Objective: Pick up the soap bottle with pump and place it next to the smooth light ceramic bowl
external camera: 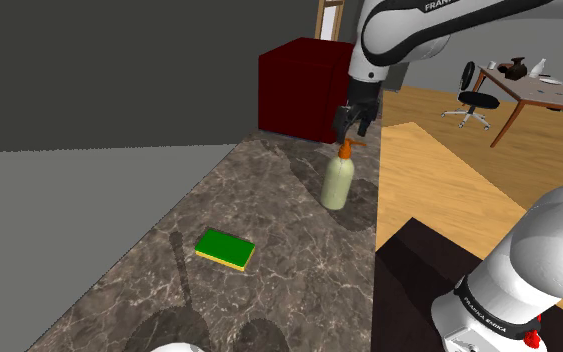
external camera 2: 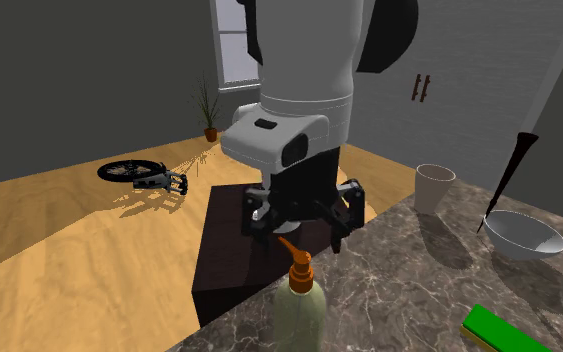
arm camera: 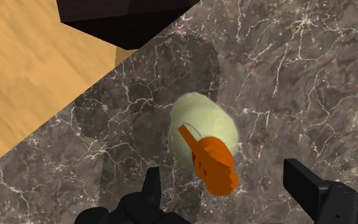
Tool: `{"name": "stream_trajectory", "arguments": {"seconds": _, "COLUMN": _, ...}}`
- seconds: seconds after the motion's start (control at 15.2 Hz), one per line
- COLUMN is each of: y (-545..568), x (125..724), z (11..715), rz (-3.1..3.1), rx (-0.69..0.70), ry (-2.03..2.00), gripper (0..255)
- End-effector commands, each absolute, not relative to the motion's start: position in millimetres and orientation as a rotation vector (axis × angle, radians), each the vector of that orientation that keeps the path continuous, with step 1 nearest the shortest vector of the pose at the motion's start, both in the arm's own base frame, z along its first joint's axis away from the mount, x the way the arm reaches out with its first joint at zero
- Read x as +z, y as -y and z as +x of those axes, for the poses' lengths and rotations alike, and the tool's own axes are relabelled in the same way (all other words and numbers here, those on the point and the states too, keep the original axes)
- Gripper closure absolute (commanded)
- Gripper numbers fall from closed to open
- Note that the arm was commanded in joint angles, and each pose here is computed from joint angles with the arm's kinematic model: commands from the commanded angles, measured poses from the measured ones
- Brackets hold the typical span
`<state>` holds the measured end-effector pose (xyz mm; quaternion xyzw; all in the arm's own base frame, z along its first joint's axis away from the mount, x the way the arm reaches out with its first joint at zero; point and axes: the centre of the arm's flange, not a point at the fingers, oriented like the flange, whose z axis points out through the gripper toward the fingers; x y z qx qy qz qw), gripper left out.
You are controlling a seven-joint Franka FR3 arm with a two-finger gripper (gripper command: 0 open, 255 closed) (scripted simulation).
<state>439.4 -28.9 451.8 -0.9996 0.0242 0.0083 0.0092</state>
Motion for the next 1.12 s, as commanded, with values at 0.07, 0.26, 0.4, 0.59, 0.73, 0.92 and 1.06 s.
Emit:
{"name": "stream_trajectory", "arguments": {"seconds": 0.07, "y": 28.2, "x": 435.1, "z": 439.6, "rz": -3.123, "rx": 0.025, "ry": -0.075, "gripper": 0}}
{"name": "stream_trajectory", "arguments": {"seconds": 0.26, "y": 27.9, "x": 419.3, "z": 439.3, "rz": -3.123, "rx": 0.025, "ry": -0.075, "gripper": 0}}
{"name": "stream_trajectory", "arguments": {"seconds": 0.4, "y": 27.9, "x": 416.3, "z": 439.2, "rz": -3.123, "rx": 0.025, "ry": -0.075, "gripper": 0}}
{"name": "stream_trajectory", "arguments": {"seconds": 0.59, "y": 27.9, "x": 416.3, "z": 439.3, "rz": -3.123, "rx": 0.025, "ry": -0.075, "gripper": 0}}
{"name": "stream_trajectory", "arguments": {"seconds": 0.73, "y": 27.9, "x": 416.3, "z": 439.3, "rz": -3.123, "rx": 0.025, "ry": -0.075, "gripper": 0}}
{"name": "stream_trajectory", "arguments": {"seconds": 0.92, "y": 27.8, "x": 416.3, "z": 439.3, "rz": -3.123, "rx": 0.026, "ry": -0.075, "gripper": 255}}
{"name": "stream_trajectory", "arguments": {"seconds": 1.06, "y": 27.8, "x": 416.3, "z": 439.3, "rz": -3.123, "rx": 0.026, "ry": -0.075, "gripper": 255}}
